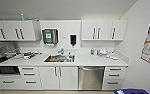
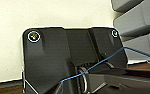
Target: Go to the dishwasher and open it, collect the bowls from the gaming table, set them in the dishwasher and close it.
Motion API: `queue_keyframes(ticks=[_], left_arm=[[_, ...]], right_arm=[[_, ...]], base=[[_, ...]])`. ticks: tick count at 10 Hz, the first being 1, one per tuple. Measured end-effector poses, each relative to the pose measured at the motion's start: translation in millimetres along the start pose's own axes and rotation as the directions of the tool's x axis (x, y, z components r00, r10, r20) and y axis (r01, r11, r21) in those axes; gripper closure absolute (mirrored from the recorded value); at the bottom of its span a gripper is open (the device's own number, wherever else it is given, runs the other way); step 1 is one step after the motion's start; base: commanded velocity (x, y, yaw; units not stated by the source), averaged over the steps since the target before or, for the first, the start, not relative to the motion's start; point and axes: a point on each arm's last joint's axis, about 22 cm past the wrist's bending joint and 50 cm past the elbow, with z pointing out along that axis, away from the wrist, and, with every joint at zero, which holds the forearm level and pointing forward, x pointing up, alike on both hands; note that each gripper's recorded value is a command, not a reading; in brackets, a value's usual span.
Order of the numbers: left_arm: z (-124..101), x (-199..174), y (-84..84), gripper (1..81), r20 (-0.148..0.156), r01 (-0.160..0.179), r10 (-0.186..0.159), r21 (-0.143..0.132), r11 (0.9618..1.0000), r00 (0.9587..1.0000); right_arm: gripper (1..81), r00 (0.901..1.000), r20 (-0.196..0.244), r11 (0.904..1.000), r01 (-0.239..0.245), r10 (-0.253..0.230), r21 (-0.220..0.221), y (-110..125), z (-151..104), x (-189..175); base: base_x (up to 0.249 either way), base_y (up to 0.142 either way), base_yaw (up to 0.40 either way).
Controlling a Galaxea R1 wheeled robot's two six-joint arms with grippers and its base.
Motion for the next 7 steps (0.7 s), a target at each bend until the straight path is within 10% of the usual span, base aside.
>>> queue_keyframes(ticks=[7], left_arm=[[-0.3,-2.2,-0.2,1.0,0.001,0.0,0.0,0.001,1.0,1.0]], right_arm=[[1.0,1.0,0.004,1.0,-0.003,0.003,0.001,-0.4,0.3,-4.7]], base=[[0.115,0.0,0.0]])
